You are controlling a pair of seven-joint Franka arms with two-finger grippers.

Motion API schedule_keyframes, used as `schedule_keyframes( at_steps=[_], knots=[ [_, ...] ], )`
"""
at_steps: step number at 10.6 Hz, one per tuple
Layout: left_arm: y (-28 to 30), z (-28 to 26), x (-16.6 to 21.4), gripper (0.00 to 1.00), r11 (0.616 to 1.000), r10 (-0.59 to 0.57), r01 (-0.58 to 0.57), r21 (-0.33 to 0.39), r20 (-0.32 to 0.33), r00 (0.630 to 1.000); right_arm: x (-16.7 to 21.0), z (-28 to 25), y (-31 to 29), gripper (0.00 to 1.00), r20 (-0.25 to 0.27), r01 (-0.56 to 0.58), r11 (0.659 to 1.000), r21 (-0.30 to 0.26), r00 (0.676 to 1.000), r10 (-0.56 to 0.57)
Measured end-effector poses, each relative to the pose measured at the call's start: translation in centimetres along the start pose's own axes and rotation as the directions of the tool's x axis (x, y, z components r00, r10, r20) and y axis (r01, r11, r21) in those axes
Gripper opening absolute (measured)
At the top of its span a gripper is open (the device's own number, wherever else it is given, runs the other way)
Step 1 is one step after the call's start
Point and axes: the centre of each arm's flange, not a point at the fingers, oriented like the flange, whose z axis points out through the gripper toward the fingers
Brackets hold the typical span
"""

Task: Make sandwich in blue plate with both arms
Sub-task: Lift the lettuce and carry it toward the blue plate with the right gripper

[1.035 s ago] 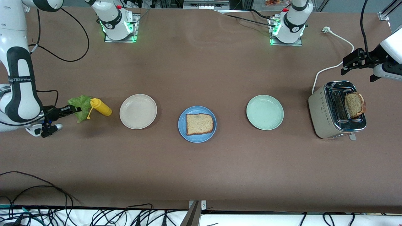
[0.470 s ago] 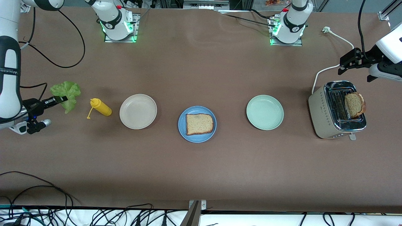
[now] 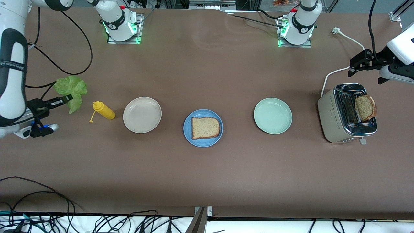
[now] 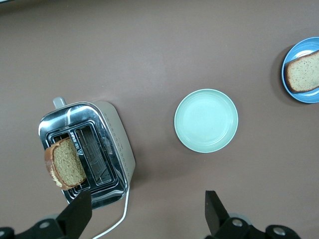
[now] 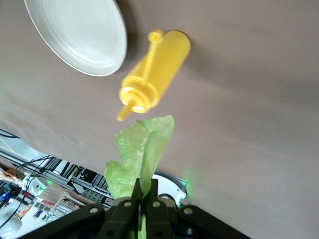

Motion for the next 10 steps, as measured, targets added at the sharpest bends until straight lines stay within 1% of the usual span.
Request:
schedule_keyframes(
  at_steps=[1, 2, 3, 4, 5, 6, 8, 9, 10],
  knots=[
    [0.0, 0.0, 0.0, 1.00, 1.000, 0.000, 0.000, 0.000, 0.000, 1.000, 0.7, 0.0, -2.4, 0.04, -0.003, -0.035, 0.999, 0.001, 0.999, 0.035],
    [0.0, 0.0, 0.0, 1.00, 1.000, 0.001, -0.001, 0.000, 0.000, 1.000, 1.3, 0.1, -4.5, 0.04, -0.008, -0.080, 0.996, 0.025, 0.997, 0.080],
    [0.1, 0.0, 0.0, 1.00, 1.000, 0.001, -0.001, 0.000, 0.000, 1.000, 1.9, 0.3, -6.5, 0.04, -0.011, -0.117, 0.991, 0.063, 0.993, 0.118],
    [0.1, 0.0, 0.0, 1.00, 1.000, 0.002, -0.002, 0.000, 0.000, 1.000, 2.3, 0.5, -8.5, 0.04, -0.007, -0.162, 0.983, 0.090, 0.987, 0.163],
    [0.1, 0.0, 0.0, 1.00, 1.000, 0.002, -0.002, 0.000, -0.001, 1.000, 2.9, 0.7, -10.8, 0.04, -0.004, -0.205, 0.974, 0.098, 0.979, 0.206],
    [0.1, 0.0, 0.0, 1.00, 1.000, 0.002, -0.002, 0.001, -0.002, 1.000, 3.7, 1.1, -13.5, 0.04, -0.016, -0.240, 0.967, 0.088, 0.970, 0.242],
    [0.1, 0.0, 0.0, 1.00, 1.000, 0.003, -0.003, 0.001, -0.002, 1.000, 5.5, 2.1, -19.4, 0.04, -0.064, -0.301, 0.950, 0.086, 0.950, 0.307],
    [0.1, 0.0, 0.0, 1.00, 1.000, 0.002, -0.002, 0.001, -0.002, 1.000, 6.7, 2.8, -23.5, 0.04, -0.111, -0.349, 0.932, 0.103, 0.927, 0.359],
    [0.1, 0.0, 0.0, 1.00, 1.000, 0.002, -0.002, 0.001, -0.002, 1.000, 7.5, 2.9, -26.0, 0.04, -0.157, -0.387, 0.912, 0.140, 0.900, 0.406]
  ],
)
